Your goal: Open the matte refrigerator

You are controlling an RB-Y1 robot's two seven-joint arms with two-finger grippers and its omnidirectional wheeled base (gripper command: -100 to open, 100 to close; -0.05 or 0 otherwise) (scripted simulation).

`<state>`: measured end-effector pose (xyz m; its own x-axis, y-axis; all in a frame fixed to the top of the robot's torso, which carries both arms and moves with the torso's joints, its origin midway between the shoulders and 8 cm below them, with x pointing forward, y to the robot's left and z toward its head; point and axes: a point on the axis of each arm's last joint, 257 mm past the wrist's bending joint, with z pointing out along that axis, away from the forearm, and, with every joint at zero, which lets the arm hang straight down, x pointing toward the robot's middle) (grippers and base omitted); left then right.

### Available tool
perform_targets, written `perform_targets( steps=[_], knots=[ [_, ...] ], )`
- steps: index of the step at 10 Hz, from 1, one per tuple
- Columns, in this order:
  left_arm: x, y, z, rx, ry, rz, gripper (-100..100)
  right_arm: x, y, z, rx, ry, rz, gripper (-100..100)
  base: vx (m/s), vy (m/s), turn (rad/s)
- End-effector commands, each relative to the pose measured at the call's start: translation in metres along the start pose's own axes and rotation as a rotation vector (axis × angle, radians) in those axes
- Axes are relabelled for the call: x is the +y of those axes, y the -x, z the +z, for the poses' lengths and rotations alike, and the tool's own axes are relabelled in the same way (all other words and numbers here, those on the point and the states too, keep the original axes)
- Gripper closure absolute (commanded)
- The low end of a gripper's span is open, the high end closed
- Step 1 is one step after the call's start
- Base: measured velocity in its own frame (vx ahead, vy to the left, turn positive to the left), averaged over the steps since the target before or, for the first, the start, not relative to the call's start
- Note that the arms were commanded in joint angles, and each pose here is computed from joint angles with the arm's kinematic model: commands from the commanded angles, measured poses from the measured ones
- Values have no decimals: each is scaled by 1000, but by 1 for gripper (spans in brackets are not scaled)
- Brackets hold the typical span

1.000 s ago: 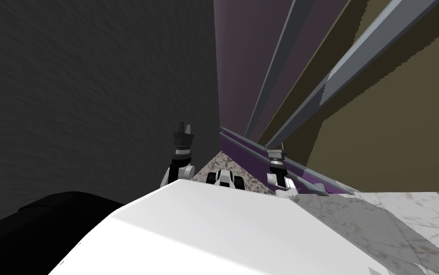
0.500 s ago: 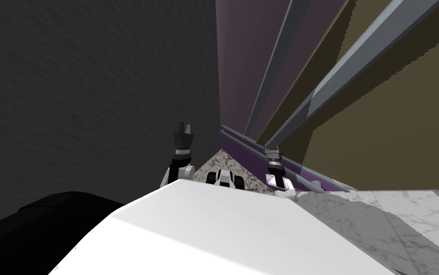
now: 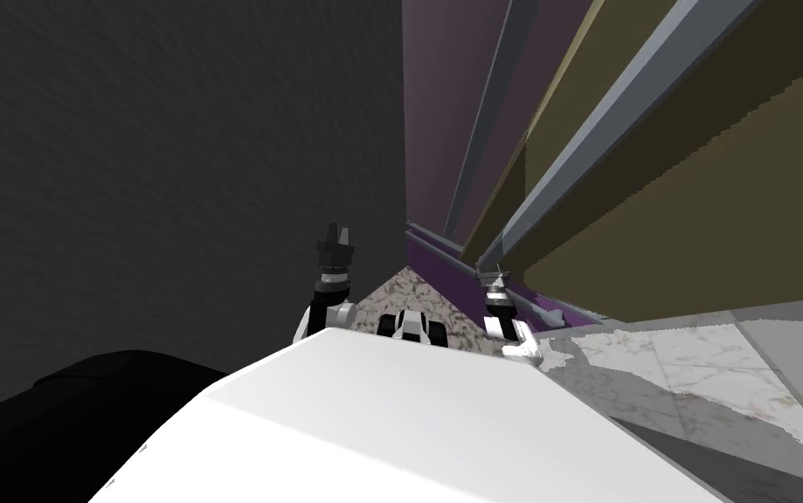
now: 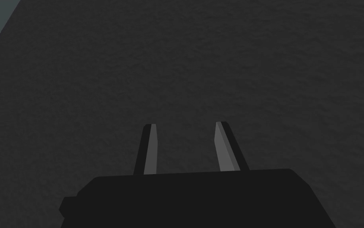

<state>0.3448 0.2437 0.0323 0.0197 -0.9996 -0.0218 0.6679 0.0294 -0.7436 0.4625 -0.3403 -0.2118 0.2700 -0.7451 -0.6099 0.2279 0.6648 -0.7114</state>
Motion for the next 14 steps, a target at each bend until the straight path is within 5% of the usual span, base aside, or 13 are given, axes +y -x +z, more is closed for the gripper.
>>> perform_targets(
  steps=[1,3,13,14],
  knots=[
    [0,0,0,0,0,0,0,4,14,9,-59,37,23,100,-208,-80,92],
    [0,0,0,0,0,0,0,11,12,7,-54,55,29,100,-162,-45,60],
    [0,0,0,0,0,0,0,56,80,5,-278,227,129,100,-196,-139,108],
    [0,0,0,0,0,0,0,60,71,1,-251,229,126,100,-108,-60,42]
  ],
)
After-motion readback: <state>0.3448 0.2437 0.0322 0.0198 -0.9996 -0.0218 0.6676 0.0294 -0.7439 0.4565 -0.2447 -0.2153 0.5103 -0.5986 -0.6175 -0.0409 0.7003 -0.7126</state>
